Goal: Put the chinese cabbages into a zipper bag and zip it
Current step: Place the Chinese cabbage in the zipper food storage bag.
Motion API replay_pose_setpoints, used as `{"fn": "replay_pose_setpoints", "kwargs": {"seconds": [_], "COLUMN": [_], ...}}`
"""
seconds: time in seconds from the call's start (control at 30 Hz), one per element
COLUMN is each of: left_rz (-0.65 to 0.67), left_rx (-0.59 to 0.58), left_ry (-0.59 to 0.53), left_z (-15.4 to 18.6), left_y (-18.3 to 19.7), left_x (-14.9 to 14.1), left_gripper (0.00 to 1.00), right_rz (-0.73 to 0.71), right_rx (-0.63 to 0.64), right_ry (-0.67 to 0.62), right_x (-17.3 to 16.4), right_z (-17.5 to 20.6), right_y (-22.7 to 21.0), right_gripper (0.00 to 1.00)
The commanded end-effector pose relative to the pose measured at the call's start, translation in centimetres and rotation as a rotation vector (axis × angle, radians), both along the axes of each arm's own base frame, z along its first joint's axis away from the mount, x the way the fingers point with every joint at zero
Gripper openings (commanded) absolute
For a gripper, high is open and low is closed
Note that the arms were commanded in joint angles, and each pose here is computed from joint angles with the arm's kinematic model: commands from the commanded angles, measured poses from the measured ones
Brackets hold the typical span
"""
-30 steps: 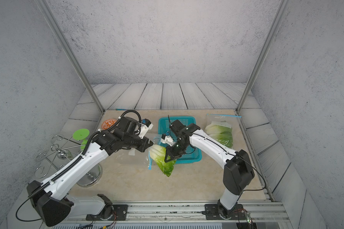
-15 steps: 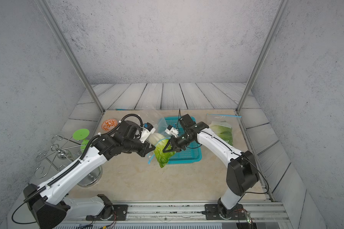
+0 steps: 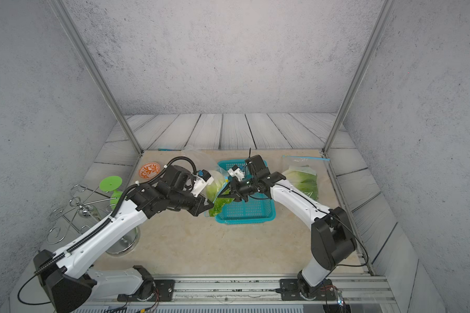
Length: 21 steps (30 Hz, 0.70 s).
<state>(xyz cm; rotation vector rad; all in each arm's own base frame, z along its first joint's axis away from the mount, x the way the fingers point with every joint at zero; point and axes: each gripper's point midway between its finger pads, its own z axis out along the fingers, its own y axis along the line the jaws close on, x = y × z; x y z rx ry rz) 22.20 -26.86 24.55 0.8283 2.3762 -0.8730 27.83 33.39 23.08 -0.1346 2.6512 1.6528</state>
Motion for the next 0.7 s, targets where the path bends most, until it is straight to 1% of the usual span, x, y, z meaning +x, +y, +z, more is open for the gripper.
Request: {"fn": "replay_pose_setpoints", "kwargs": {"seconds": [0.0,0.03,0.07,0.1,0.13,0.2,0.27,0.3,0.37,0.47,0.57,0.67], "left_rz": [-0.033,-0.023,-0.010,0.009,0.029,0.079,0.148,0.183,0.246,0.326,0.341,0.340], "left_rx": [-0.140,-0.180,-0.209,-0.227,-0.237,-0.248,-0.262,-0.276,-0.287,-0.272,-0.280,-0.291], "left_ry": [0.060,0.070,0.075,0.079,0.077,0.081,0.100,0.108,0.110,0.102,0.091,0.079], "left_z": [2.1,2.8,3.2,3.5,3.7,3.9,3.9,4.1,4.2,3.9,4.3,4.7], "left_y": [-2.4,-2.9,-3.2,-3.4,-3.4,-2.9,-1.9,-1.3,-0.1,1.7,2.1,2.1], "left_x": [-0.8,-0.6,-0.4,0.0,0.4,1.5,3.0,3.8,5.3,7.1,7.9,8.2], "left_gripper": [0.00,0.00,0.00,0.00,0.00,0.00,0.00,0.00,0.00,0.00,0.00,0.00], "right_rz": [-0.223,-0.278,-0.306,-0.322,-0.332,-0.322,-0.263,-0.231,-0.185,-0.125,-0.073,-0.073], "right_rx": [-0.025,-0.056,-0.060,-0.058,-0.070,-0.086,-0.083,-0.099,-0.140,-0.172,-0.211,-0.297], "right_ry": [-0.084,-0.078,-0.078,-0.078,-0.078,-0.103,-0.135,-0.148,-0.187,-0.233,-0.285,-0.334], "right_x": [3.5,4.0,4.2,4.3,4.3,4.1,3.4,2.8,2.0,0.9,0.1,0.4], "right_z": [2.0,1.4,1.2,1.2,1.1,1.5,2.4,2.6,2.8,3.3,4.6,4.8], "right_y": [-0.5,-0.8,-0.7,-0.4,-0.2,0.2,0.6,0.3,-0.6,-2.4,-3.7,-5.3], "right_gripper": [0.06,0.08,0.08,0.12,0.25,0.43,0.56,0.60,0.64,0.68,0.70,0.70]}}
